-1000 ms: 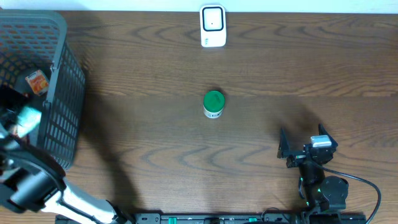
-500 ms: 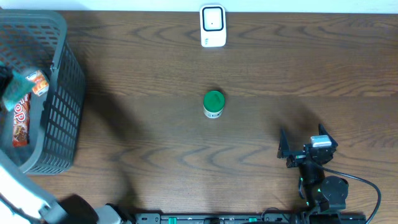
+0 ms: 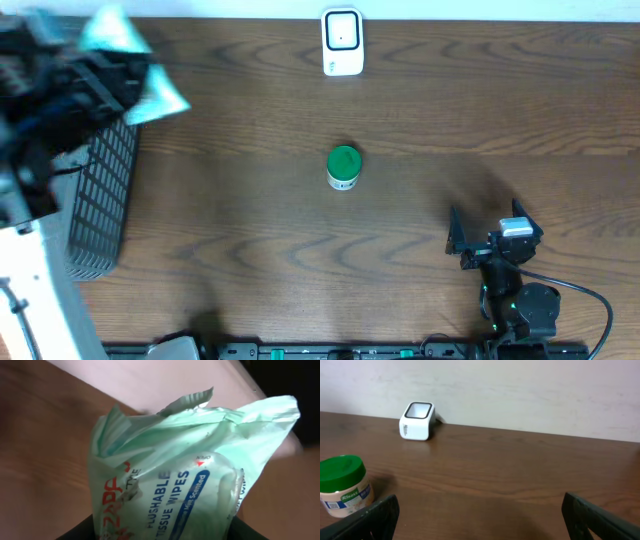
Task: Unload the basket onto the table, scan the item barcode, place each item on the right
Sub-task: 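Carry the wipes pack to the scanner and hold it there, then release the wipes pack on the table right of the jar, then reach the left gripper into the basket and grasp the Kleenex pack, then carry the orange Kleenex pack out and place it left of the jar, then move the left gripper back into the basket over the red TOP bar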
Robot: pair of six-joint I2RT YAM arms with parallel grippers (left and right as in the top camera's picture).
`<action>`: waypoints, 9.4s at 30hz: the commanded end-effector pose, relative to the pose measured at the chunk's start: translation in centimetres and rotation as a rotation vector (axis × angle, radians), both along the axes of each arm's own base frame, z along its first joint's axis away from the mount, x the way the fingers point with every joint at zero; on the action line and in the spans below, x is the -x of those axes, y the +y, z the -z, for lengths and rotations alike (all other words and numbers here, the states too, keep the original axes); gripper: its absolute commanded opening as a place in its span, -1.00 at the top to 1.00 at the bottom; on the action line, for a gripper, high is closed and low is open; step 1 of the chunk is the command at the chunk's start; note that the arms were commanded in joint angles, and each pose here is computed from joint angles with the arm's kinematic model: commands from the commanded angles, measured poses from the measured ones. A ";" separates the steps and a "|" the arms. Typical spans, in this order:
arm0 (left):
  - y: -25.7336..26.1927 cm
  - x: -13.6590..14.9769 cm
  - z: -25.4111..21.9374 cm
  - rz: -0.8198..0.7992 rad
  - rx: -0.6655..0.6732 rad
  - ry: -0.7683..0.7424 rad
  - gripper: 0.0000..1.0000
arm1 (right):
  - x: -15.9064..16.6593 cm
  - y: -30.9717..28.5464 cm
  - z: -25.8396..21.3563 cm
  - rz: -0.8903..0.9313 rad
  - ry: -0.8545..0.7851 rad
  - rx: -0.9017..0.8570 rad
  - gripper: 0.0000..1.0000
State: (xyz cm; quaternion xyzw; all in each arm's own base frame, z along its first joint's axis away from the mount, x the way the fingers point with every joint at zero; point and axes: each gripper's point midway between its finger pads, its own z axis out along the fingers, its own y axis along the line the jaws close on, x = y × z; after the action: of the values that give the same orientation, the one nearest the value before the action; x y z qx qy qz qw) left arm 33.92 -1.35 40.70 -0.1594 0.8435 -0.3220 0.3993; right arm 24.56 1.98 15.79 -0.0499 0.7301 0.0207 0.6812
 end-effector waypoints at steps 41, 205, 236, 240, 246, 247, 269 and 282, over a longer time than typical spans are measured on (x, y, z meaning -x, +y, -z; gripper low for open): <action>-36.9 1.4 34.7 0.747 -0.546 0.493 -0.11 | 0.0 0.0 0.0 0.000 0.000 0.008 -0.98; -15.9 1.7 37.5 0.062 -0.420 0.635 -0.03 | 0.0 0.0 0.0 0.000 0.000 0.008 -0.99; 15.5 3.3 0.4 -0.807 -0.622 0.071 -0.93 | 0.0 0.0 0.0 0.000 0.000 0.008 -0.99; 20.5 6.6 3.5 -0.913 -0.655 0.263 -0.93 | 0.0 0.0 0.0 0.000 0.000 0.008 -0.99; 27.2 9.2 7.8 -1.045 -0.611 0.448 -0.93 | 0.0 0.0 0.0 0.000 0.000 0.008 -0.98; 27.9 9.2 8.5 -1.031 -0.603 0.468 -0.93 | 0.0 0.0 0.0 0.000 0.000 0.008 -0.98; 34.1 3.6 28.8 -0.404 -0.674 0.833 -0.93 | 0.0 0.0 0.0 0.000 0.000 0.008 -0.98; 35.0 2.7 34.9 -0.325 -0.654 0.897 -0.93 | 0.0 0.0 0.0 0.000 0.000 0.008 -0.98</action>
State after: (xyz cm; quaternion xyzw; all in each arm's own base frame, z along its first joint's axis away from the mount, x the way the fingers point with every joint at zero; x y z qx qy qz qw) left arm 31.36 33.58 6.81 -0.2866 0.9463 0.1227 0.0857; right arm 24.56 1.97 15.78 -0.0495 0.7302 0.0205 0.6811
